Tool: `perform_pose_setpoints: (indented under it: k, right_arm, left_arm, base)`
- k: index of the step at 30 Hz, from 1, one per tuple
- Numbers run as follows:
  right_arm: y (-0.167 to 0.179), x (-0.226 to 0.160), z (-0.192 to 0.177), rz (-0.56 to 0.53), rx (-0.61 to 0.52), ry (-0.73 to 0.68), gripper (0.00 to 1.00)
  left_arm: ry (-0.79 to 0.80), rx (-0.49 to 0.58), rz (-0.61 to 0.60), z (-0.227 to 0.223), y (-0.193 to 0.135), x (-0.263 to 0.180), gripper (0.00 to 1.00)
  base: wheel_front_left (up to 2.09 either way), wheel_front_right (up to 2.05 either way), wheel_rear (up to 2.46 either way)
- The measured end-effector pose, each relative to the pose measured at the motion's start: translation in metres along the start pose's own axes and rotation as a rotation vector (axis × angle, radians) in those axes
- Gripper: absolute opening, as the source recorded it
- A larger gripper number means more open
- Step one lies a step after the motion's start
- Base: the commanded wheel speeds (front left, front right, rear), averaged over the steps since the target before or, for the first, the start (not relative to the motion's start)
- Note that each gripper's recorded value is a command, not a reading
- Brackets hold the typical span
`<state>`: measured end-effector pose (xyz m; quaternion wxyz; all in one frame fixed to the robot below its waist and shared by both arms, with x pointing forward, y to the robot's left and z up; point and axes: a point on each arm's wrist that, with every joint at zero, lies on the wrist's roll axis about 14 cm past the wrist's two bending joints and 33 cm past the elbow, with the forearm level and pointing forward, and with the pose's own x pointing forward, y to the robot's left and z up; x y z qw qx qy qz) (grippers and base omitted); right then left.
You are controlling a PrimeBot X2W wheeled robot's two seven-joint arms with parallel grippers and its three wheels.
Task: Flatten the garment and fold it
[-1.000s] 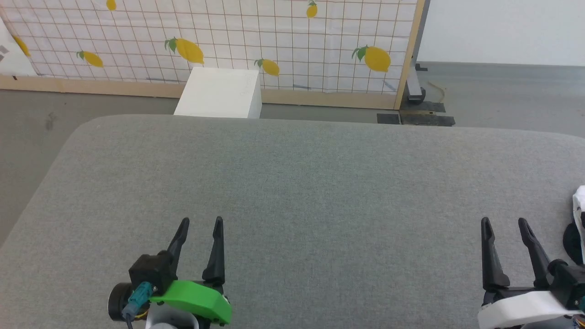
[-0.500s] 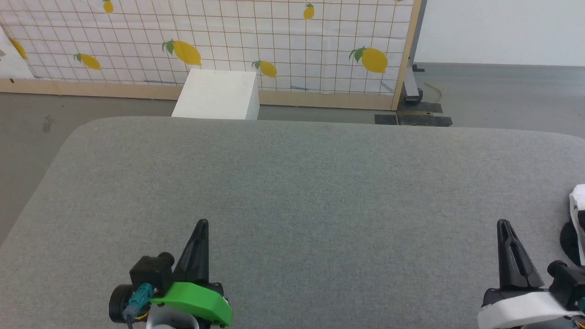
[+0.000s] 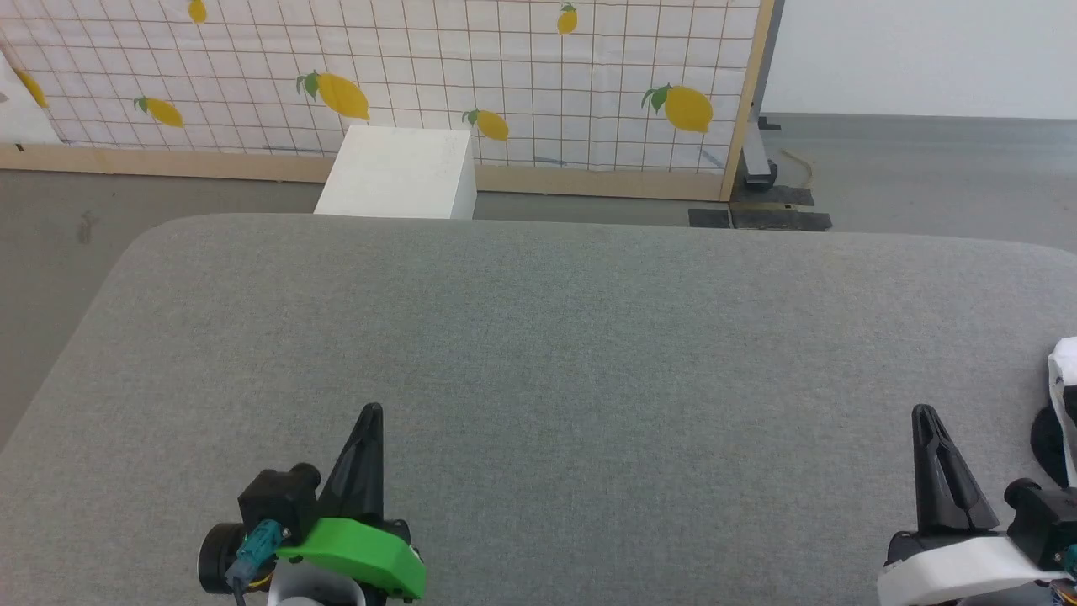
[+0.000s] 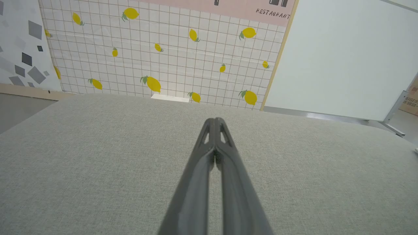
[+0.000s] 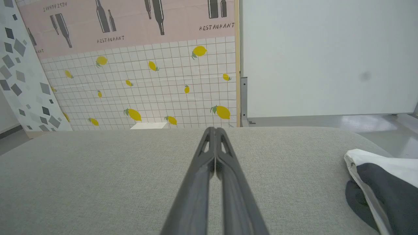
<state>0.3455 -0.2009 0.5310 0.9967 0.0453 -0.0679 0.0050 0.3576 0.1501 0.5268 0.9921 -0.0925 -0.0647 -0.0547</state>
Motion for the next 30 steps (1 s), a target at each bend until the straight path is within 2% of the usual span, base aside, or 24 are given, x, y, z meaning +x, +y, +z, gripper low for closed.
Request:
perform_pose_setpoints:
  k: [30]
  right_arm:
    - [0.0094,0.0035,-0.0074,0.03,-0.023,0.052,0.0]
  left_arm:
    - [0.03,0.054,0.013,0.0016,0.0048,0.0051,0.0]
  base:
    - [0.0,0.0,0.0]
